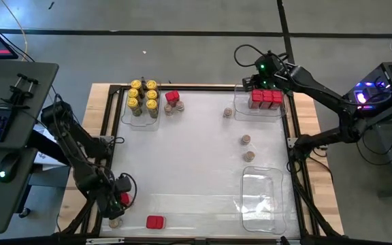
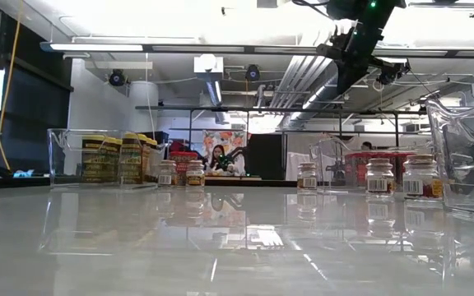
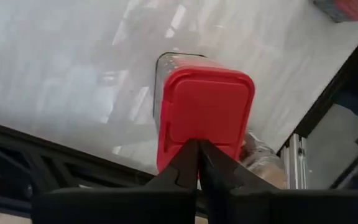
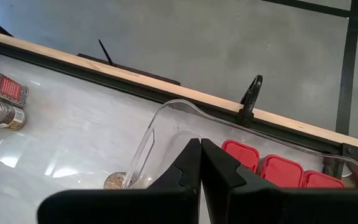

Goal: Sort spices by type
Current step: Put the red seasoning can into the top right transparent bin

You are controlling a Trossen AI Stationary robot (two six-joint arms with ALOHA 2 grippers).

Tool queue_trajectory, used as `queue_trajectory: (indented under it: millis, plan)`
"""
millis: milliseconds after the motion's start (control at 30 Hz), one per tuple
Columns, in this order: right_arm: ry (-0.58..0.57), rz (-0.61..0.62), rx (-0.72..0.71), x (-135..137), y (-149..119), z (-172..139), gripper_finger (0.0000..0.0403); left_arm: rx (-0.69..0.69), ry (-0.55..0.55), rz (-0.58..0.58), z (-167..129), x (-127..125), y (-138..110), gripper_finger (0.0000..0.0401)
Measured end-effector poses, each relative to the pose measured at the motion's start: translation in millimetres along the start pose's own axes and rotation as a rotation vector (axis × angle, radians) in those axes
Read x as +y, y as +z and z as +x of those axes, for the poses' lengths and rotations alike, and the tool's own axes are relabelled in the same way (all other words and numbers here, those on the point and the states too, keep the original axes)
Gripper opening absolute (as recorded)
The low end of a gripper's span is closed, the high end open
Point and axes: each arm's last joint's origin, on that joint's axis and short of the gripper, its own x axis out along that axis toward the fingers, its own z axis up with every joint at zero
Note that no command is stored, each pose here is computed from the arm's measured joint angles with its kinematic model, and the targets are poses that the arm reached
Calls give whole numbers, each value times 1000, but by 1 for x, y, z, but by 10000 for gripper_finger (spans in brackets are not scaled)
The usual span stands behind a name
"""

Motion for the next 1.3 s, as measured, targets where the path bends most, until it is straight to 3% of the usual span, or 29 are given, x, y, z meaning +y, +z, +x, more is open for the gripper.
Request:
queue_trajectory:
  millis: [167, 367, 567, 800, 967, 1100, 1300]
  plan:
    - [0, 0, 0, 0, 0, 0, 0, -2, 17, 32, 6, 5, 9, 0]
    - [25, 8, 12, 1, 0, 0, 0, -157, 57, 118, 3, 14, 51, 0]
    - [41, 12, 20, 1, 0, 0, 0, -369, 192, 208, 1, 42, 114, 0]
    - [74, 35, 36, 2, -1, 0, 0, -613, 143, 251, 7, 87, 201, 0]
    - [132, 26, 62, 4, -2, 0, 0, -728, 41, 289, 18, 108, 250, 0]
    - [243, -25, 62, 9, 0, -1, 0, -735, 27, 382, 27, 106, 278, 0]
    - [598, -144, 19, 35, 4, -11, 0, -783, 65, 497, 4, 97, 302, 0]
